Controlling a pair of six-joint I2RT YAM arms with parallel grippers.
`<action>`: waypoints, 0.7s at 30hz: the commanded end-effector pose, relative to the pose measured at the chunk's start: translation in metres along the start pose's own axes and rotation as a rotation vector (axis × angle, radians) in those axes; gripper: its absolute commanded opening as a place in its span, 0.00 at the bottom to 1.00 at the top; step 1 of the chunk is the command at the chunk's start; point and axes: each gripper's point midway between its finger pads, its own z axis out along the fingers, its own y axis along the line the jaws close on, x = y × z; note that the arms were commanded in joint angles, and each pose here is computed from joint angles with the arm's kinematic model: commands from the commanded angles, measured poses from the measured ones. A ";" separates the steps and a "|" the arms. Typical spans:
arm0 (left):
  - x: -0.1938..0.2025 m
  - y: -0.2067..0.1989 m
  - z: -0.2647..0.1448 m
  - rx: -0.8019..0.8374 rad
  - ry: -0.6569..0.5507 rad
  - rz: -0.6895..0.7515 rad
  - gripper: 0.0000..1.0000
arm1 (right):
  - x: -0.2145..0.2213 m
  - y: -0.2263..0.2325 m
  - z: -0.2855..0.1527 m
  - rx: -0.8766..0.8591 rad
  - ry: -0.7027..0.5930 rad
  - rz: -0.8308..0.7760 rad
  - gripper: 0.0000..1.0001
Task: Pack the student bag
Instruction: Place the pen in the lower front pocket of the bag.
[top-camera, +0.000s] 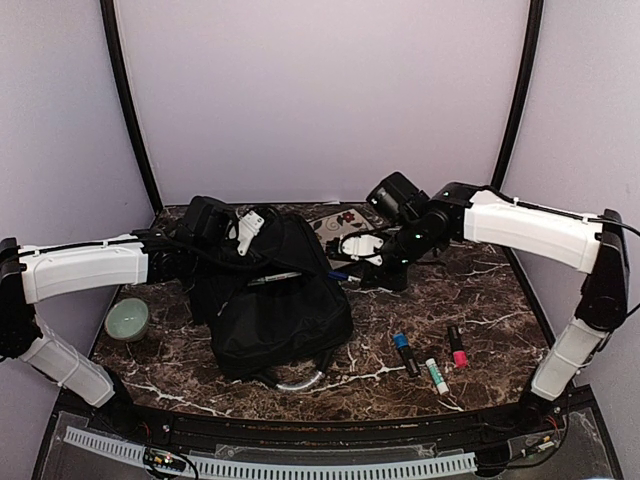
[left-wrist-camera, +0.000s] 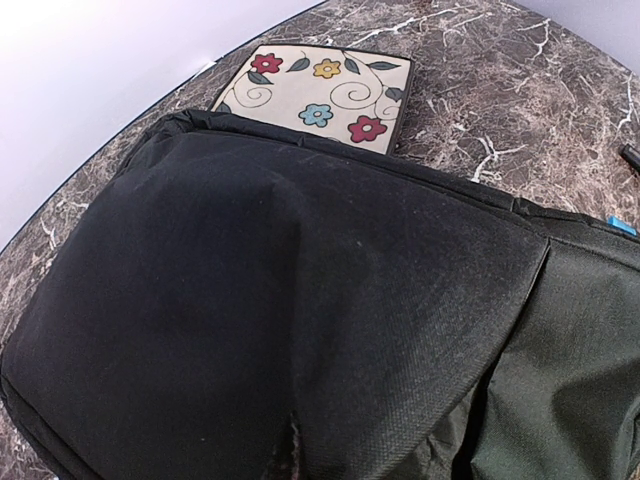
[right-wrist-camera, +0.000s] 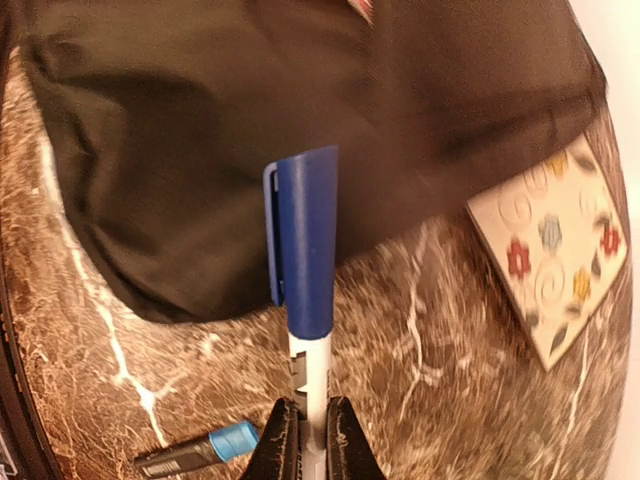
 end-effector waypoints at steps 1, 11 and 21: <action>-0.062 0.003 -0.031 0.017 -0.210 -0.038 0.00 | -0.017 0.017 0.007 0.018 0.046 -0.187 0.07; -0.060 -0.002 -0.027 0.046 -0.192 -0.045 0.00 | -0.094 0.046 0.018 0.218 0.023 -0.546 0.06; -0.065 -0.002 -0.035 0.060 -0.211 -0.046 0.00 | -0.155 0.042 0.058 0.365 -0.030 -0.627 0.05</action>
